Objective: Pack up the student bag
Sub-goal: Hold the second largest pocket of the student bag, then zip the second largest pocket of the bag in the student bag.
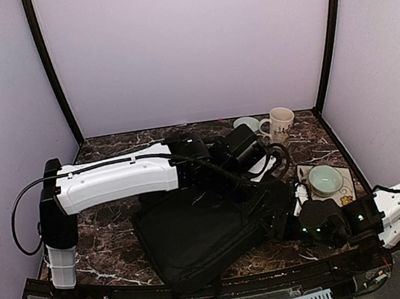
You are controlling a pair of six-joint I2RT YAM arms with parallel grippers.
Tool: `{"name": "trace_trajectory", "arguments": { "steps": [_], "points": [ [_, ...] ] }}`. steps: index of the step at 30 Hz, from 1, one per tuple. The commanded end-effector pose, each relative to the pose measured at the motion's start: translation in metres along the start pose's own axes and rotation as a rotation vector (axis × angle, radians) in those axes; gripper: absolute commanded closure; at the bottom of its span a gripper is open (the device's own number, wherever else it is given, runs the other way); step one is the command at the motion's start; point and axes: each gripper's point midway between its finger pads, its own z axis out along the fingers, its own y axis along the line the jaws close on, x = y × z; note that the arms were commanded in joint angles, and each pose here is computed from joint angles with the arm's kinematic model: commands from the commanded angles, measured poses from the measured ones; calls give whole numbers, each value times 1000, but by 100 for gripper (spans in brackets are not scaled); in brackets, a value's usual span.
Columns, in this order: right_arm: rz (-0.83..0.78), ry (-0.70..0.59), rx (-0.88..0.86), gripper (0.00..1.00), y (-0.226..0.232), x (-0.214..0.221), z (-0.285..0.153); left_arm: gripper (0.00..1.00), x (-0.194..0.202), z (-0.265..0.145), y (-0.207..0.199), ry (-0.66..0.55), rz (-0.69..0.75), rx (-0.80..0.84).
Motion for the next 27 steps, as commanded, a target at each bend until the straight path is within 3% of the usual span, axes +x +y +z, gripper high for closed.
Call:
{"name": "trace_trajectory", "arguments": {
  "steps": [1,2,5,10,17,27],
  "points": [
    [79,-104,6,71,-3,-22,2,100,-27,-32,-55,-114,56,150],
    [80,-101,-1,82,-4,-22,2,100,-27,-32,-54,-116,56,143],
    [78,-89,-29,100,-3,-21,-1,100,-26,-30,-48,-114,59,111],
    [60,-60,-56,100,-3,-19,-7,100,-22,-25,-28,-90,73,32],
    [22,31,-99,100,-3,-2,-11,100,-30,-26,77,-57,-36,-156],
    [-36,98,-117,100,1,10,-12,100,-41,-39,157,-73,-88,-221]
  ]
}}
